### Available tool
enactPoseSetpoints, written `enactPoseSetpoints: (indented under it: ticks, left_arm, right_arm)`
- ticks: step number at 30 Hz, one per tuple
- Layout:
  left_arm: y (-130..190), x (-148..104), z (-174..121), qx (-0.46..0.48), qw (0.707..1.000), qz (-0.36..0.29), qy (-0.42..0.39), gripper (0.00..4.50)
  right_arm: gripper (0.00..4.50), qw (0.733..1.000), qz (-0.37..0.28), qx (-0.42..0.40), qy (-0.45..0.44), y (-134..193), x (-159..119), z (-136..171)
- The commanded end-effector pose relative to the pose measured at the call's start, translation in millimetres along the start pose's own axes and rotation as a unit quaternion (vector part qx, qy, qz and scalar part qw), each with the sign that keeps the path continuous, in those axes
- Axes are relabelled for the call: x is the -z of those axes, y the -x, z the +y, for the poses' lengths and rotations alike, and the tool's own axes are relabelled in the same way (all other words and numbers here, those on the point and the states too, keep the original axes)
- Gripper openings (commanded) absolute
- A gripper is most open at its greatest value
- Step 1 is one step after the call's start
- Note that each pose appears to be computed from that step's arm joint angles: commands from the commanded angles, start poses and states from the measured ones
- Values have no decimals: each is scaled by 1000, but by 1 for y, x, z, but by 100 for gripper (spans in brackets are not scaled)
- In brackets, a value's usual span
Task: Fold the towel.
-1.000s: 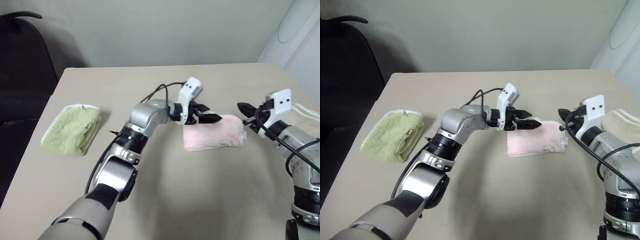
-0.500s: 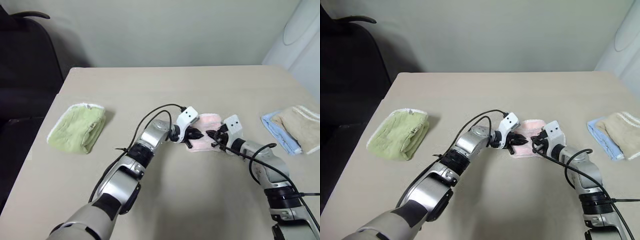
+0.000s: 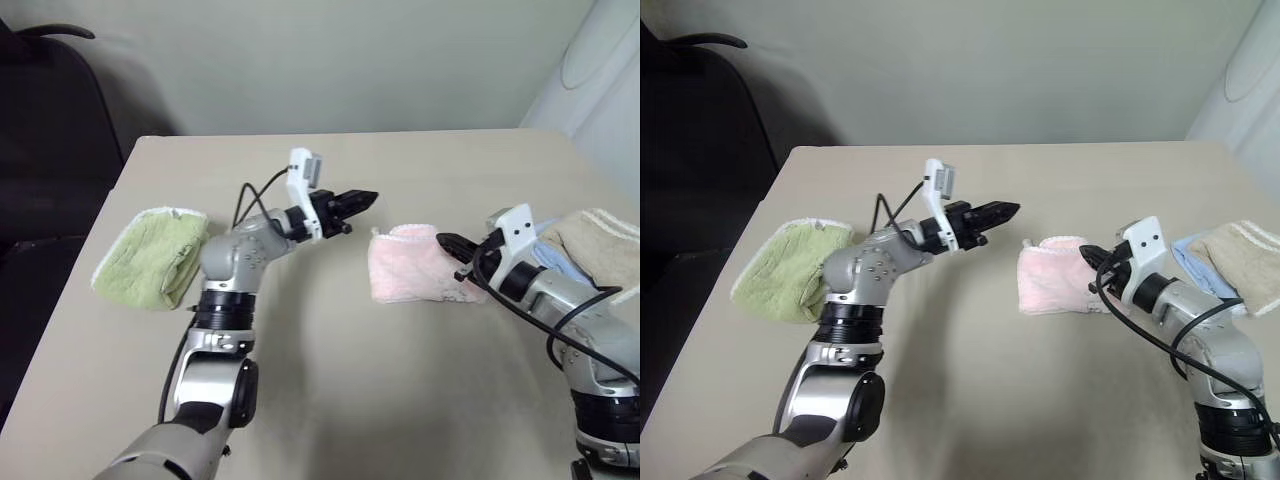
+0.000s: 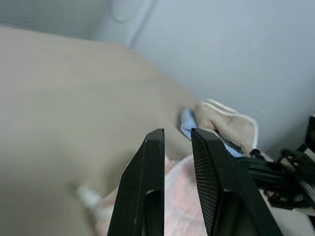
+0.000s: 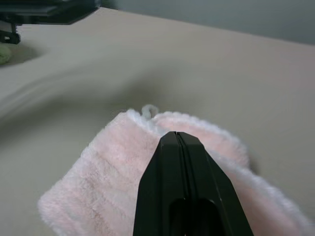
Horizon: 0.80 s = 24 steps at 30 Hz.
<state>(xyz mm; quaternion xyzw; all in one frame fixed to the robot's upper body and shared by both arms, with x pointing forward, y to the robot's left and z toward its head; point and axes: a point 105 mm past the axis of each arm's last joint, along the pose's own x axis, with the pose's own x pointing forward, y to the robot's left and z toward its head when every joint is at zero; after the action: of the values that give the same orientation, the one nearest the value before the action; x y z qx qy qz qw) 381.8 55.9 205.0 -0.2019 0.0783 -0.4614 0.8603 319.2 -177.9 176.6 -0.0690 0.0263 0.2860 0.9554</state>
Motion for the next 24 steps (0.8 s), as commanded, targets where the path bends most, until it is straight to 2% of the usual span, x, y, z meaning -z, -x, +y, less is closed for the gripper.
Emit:
enactPoseSetpoints:
  ticks: [1,4,6,9,12,16,20,24]
  left_arm:
    - [10,13,2,-10,999,37,36,97]
    - [12,40,6,-22,991,105,75,158]
    - [11,51,5,-22,987,135,84,224]
    - [3,71,6,-31,978,179,104,334]
    - [-8,84,2,-25,971,209,116,441]
    - [-19,107,2,-39,958,258,116,450]
    - [-40,113,-11,-18,953,255,159,450]
    - [-60,117,-26,2,949,253,190,450]
  right_arm:
    - [0,1000,-16,11,18,7,-16,-8]
    - [0,1000,-15,19,19,6,-15,-13]
    - [0,999,-17,27,19,4,-16,-16]
    - [61,1000,-24,17,8,2,-18,-14]
    - [162,1000,-26,15,4,1,-18,-13]
    - [306,999,-37,30,4,2,-21,-15]
    - [446,998,-43,49,6,3,-21,-18]
    - [446,997,-47,56,5,2,-21,-17]
